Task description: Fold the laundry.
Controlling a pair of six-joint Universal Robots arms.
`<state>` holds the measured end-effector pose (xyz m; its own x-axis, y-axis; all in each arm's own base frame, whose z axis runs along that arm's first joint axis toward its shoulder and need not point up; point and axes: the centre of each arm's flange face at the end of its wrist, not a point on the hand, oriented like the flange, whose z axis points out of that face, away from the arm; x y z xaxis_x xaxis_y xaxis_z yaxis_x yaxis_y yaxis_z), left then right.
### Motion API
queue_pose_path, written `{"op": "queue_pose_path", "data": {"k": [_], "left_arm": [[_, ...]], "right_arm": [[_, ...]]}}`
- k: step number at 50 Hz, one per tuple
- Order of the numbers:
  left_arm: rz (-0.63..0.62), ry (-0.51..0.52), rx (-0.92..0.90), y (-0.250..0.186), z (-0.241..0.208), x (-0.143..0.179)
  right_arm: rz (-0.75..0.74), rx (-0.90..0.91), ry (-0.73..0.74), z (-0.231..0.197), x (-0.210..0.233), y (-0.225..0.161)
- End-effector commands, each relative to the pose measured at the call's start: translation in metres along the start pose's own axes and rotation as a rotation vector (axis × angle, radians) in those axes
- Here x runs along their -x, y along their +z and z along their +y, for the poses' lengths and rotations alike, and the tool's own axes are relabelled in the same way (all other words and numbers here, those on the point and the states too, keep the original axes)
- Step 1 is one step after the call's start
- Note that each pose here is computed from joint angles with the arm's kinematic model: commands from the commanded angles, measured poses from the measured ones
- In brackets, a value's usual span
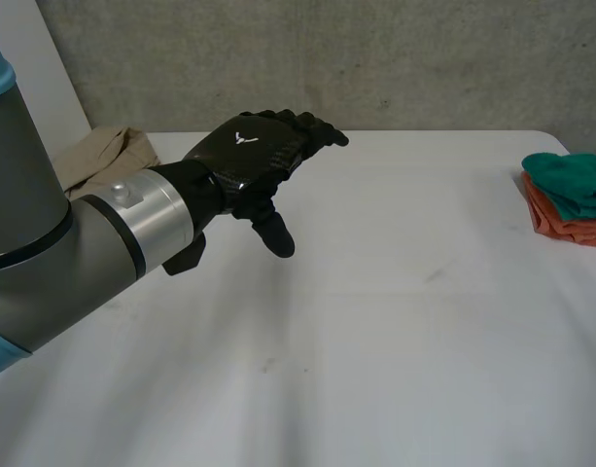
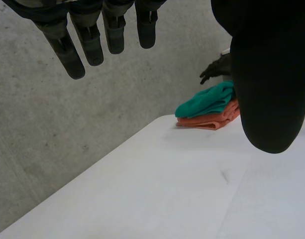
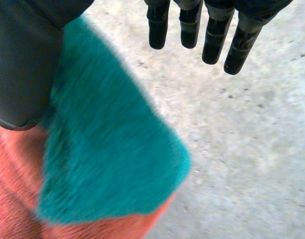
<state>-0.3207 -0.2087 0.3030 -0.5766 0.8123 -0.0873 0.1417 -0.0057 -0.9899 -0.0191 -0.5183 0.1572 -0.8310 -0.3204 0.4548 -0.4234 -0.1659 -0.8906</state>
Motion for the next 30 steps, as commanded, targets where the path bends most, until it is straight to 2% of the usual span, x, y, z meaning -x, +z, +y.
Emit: {"op": "queue_pose_path", "data": {"k": [1, 6, 12, 19, 24, 28, 30], "left_arm": [[0.009, -0.008, 0.002, 0.0, 0.0, -0.003], [0.009, -0.011, 0.004, -0.001, 0.001, -0.004], [0.01, -0.01, 0.001, -0.001, 0.0, -0.004], [0.009, -0.008, 0.002, -0.001, 0.001, -0.003], [-0.018, -0.005, -0.005, 0.0, 0.0, 0.002], [-0.134, 0.0, -0.02, 0.002, 0.0, 0.02], [-0.276, 0.001, -0.021, 0.002, 0.003, 0.041]], "right_arm": [[0.2, 0.043, -0.079, -0.068, -0.037, -0.013], [0.343, 0.068, -0.115, -0.113, -0.048, -0.023], [0.33, 0.011, -0.11, -0.183, -0.01, -0.025], [0.137, -0.049, 0.03, -0.235, 0.088, -0.036], [0.039, -0.037, 0.183, -0.246, 0.161, -0.064], [0.013, -0.058, 0.205, -0.247, 0.208, -0.082], [0.009, -0.068, 0.206, -0.246, 0.224, -0.088]]}}
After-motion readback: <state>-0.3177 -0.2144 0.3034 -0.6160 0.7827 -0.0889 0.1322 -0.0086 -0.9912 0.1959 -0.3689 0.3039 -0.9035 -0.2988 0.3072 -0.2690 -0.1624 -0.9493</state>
